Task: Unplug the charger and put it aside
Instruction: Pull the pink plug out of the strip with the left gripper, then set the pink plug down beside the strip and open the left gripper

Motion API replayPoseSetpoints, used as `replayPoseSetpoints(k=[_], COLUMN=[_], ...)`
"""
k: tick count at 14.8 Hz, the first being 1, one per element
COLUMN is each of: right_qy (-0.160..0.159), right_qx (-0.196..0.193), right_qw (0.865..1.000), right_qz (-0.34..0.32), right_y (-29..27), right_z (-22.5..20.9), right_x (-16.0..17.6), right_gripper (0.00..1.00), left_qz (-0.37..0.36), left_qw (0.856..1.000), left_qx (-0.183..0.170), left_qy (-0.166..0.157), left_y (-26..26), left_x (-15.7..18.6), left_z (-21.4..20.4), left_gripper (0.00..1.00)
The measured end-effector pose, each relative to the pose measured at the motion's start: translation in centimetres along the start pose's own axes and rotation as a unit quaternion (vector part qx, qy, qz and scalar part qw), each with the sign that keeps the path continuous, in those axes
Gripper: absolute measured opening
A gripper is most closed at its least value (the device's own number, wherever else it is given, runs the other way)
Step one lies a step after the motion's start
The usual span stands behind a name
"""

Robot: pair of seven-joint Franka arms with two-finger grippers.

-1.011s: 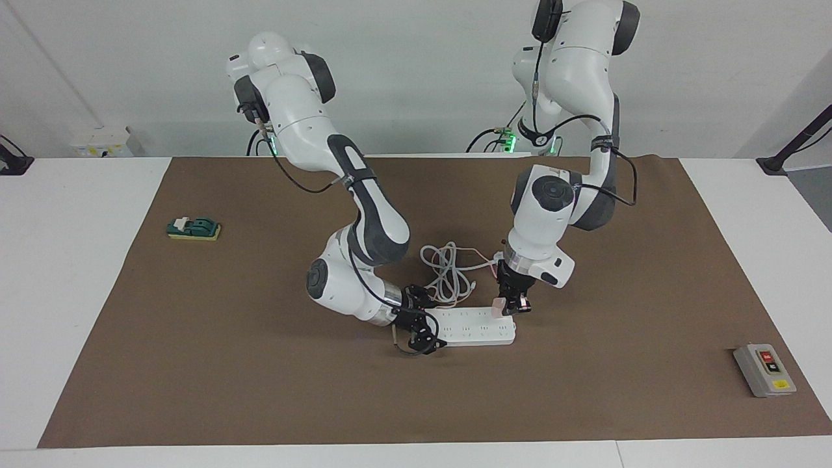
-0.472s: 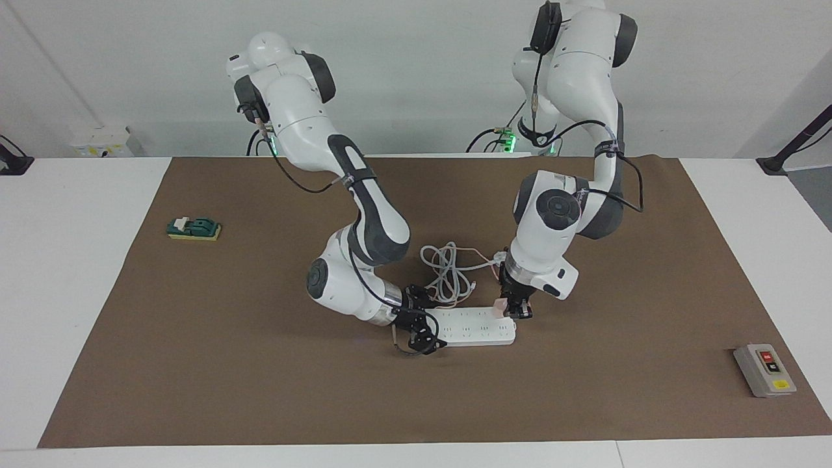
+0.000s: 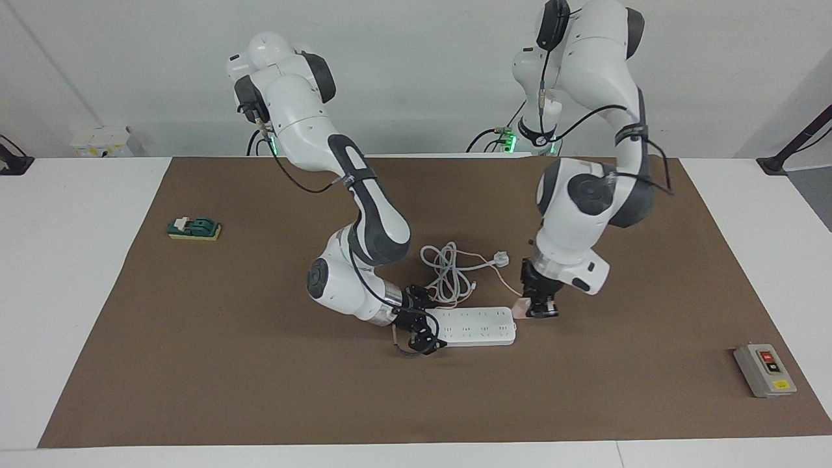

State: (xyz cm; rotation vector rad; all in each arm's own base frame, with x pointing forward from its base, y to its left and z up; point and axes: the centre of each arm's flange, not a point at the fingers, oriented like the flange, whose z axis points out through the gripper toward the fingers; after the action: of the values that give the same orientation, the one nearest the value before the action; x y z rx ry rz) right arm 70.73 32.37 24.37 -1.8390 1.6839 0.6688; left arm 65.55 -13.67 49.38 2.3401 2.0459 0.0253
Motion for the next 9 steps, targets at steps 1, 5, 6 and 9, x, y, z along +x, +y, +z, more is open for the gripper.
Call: replayPoseSetpoints(k=[1, 5, 6, 9], right_qy=[0.0, 0.0, 0.0, 0.001], right_qx=[0.0, 0.0, 0.0, 0.001], right_qw=[1.0, 1.0, 1.0, 1.0], right_qz=[0.0, 0.0, 0.0, 0.0], right_y=[0.0, 0.0, 0.0, 0.0], right_z=[0.0, 0.0, 0.0, 0.2], right_x=[0.0, 0.0, 0.0, 0.0], right_gripper=[0.97, 0.96, 0.96, 1.0], left_qz=[0.024, 0.111, 0.137, 0.189], left_qw=[1.0, 0.993, 0.99, 0.98], left_qx=[0.011, 0.037, 0.041, 0.053], left_qy=[0.001, -0.005, -0.01, -0.02], left_y=[-0.5, -2.6, -3.3, -5.2], left_x=[1.1, 10.1, 12.4, 16.2], left_z=[-0.4, -0.8, -0.7, 0.3], left_gripper=[0.3, 0.3, 0.3, 0.3])
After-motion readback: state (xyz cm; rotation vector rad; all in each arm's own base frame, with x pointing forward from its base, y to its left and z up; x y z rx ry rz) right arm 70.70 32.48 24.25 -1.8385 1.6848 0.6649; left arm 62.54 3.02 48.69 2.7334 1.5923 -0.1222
